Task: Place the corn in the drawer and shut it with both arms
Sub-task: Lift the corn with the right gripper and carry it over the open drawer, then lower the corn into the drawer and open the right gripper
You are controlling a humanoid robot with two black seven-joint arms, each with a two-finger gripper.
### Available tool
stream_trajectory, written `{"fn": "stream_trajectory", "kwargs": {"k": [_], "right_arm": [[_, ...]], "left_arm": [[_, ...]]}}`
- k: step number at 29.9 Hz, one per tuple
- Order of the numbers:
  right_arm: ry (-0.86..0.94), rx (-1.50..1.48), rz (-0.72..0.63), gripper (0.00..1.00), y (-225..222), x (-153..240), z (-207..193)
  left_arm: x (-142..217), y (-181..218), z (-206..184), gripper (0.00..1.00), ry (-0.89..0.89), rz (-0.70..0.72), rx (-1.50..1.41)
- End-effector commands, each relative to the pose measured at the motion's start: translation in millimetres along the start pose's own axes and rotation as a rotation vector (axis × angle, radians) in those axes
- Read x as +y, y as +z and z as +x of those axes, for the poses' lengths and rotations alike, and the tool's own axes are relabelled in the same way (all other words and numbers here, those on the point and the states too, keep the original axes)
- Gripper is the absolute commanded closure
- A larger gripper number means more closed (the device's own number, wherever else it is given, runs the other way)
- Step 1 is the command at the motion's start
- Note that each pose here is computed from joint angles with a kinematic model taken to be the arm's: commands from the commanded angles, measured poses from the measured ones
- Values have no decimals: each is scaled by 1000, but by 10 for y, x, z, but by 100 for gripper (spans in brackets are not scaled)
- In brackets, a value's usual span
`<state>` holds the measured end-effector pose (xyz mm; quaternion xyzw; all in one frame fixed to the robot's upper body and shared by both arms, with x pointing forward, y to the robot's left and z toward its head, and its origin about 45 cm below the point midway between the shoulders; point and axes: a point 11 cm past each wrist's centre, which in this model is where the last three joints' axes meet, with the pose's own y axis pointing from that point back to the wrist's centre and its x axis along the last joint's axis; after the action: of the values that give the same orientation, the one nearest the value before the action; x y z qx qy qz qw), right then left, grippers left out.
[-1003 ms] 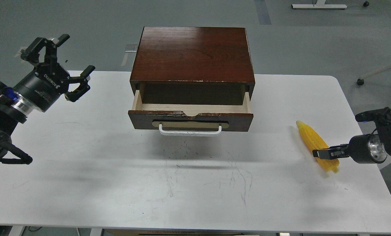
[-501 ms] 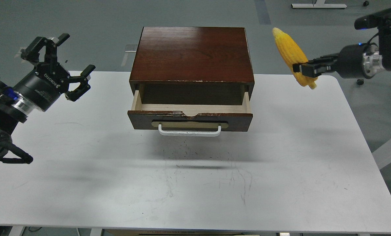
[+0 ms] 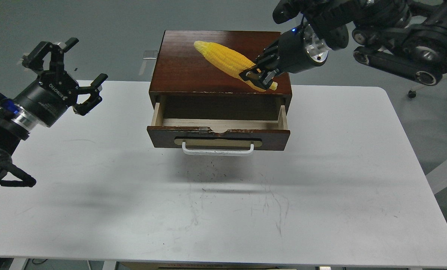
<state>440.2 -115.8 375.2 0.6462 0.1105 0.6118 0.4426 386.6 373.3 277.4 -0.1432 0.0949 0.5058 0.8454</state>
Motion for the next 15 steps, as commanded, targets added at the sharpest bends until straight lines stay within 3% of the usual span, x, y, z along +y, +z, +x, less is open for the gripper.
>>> {"fn": "stream_trajectory", "kwargs": {"k": [1,15], "right_arm": [[2,148,32,76,-194,-179,50],[-50,321,87,76,-348,-559,-337]], "left_arm": [[5,16,2,0,0,-1,-2],[28,45,17,0,2,4,-13]]}}
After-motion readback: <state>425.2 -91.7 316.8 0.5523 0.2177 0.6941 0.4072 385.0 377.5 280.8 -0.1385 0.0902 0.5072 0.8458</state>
